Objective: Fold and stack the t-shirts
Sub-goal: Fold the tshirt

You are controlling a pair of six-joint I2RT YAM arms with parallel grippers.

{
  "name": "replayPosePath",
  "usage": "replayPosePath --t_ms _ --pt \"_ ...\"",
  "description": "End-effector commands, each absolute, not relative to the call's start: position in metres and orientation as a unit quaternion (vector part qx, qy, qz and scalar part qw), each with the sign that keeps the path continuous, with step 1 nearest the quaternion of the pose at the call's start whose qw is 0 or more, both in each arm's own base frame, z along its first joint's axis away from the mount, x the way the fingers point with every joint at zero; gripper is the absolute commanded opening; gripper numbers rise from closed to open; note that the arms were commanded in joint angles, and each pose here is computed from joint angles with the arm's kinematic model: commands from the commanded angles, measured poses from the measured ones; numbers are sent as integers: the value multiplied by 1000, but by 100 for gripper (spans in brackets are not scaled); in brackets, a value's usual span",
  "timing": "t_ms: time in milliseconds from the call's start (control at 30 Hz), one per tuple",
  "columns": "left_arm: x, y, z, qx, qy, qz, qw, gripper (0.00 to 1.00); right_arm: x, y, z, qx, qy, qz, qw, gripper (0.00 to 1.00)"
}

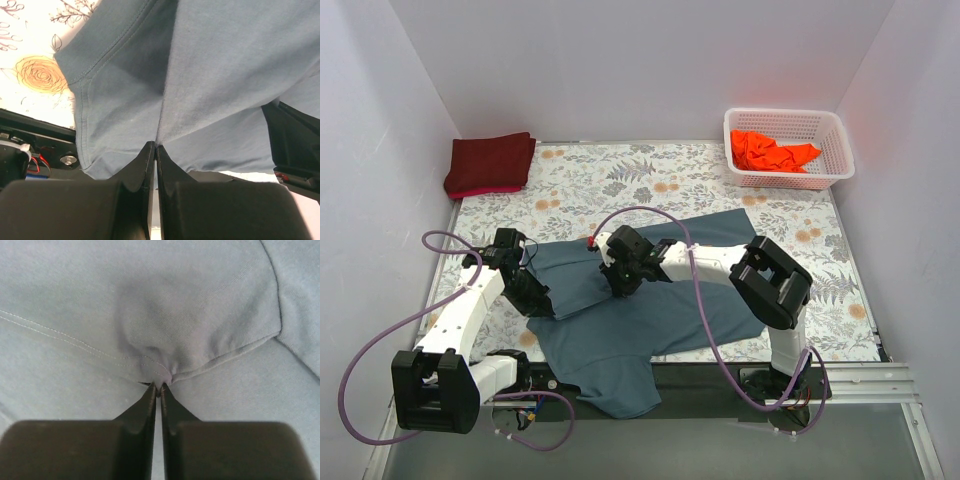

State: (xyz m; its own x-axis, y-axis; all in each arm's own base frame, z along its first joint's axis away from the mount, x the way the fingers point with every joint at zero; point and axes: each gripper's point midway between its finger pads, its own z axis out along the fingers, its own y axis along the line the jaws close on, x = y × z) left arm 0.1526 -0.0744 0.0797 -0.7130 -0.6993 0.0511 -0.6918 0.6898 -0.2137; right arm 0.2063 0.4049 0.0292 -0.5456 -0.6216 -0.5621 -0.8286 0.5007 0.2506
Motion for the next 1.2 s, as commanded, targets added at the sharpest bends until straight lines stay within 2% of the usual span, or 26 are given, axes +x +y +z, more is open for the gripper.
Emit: replayPosePath --t_ms 0,67,367,600,700,900,1067,1100,1167 --pt "151 -77 90 -382 917 -118 11 0 212 406 57 -442 830 248 232 8" --pt "149 -81 93 -382 915 -126 2 0 212 404 64 -446 827 246 237 1" --pt "135 -89 102 -388 911 -139 -29 0 205 390 70 -471 820 232 228 1" --pt "117 -91 89 -382 912 -134 -68 4 198 385 57 -486 821 226 198 1" --pt "115 -93 84 -379 912 -138 -76 6 193 383 48 -488 823 227 181 6" --pt "111 -97 85 -375 911 -150 -87 8 193 382 49 -489 824 226 178 9" --pt "116 -94 94 -377 912 -145 -71 10 192 382 58 -501 814 230 183 25" --pt "120 -94 98 -379 912 -145 -63 15 192 382 61 -502 812 230 187 34" --pt "132 -89 105 -388 910 -138 -36 24 201 379 74 -495 813 223 208 42"
